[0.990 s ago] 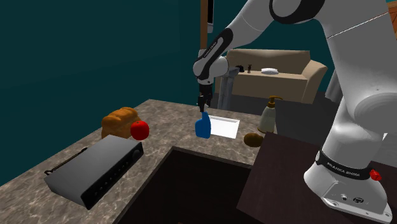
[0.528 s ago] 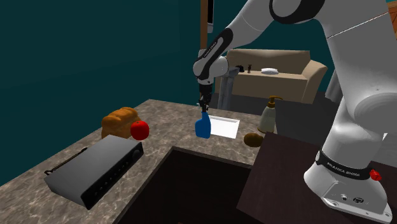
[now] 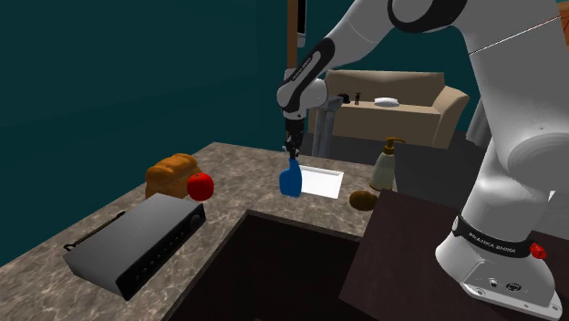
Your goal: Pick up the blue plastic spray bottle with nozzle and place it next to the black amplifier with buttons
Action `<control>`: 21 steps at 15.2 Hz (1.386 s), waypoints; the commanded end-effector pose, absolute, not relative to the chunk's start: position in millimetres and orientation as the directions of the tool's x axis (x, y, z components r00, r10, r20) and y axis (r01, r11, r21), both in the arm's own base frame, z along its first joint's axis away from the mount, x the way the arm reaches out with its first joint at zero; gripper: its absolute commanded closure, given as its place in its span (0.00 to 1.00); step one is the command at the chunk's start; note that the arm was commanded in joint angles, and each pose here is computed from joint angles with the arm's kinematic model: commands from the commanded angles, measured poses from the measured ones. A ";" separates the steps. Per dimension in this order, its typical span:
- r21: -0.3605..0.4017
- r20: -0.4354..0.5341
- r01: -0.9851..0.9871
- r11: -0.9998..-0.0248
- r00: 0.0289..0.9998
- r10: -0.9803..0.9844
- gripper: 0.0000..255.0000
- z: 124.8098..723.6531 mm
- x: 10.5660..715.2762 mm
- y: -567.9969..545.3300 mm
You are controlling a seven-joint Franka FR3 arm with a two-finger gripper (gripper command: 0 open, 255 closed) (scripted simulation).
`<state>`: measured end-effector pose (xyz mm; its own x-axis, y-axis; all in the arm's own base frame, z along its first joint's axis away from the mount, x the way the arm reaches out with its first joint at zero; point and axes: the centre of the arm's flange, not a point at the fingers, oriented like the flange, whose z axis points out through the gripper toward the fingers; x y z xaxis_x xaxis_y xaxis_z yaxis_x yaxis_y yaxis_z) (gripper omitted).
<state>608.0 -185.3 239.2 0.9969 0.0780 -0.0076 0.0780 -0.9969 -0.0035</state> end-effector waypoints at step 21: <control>-0.004 -0.008 0.078 -0.997 0.997 0.078 1.00 354.0 607.9 -184.9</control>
<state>608.1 -186.2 348.0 0.9969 0.0780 -0.0073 0.0780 -0.9969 -0.0035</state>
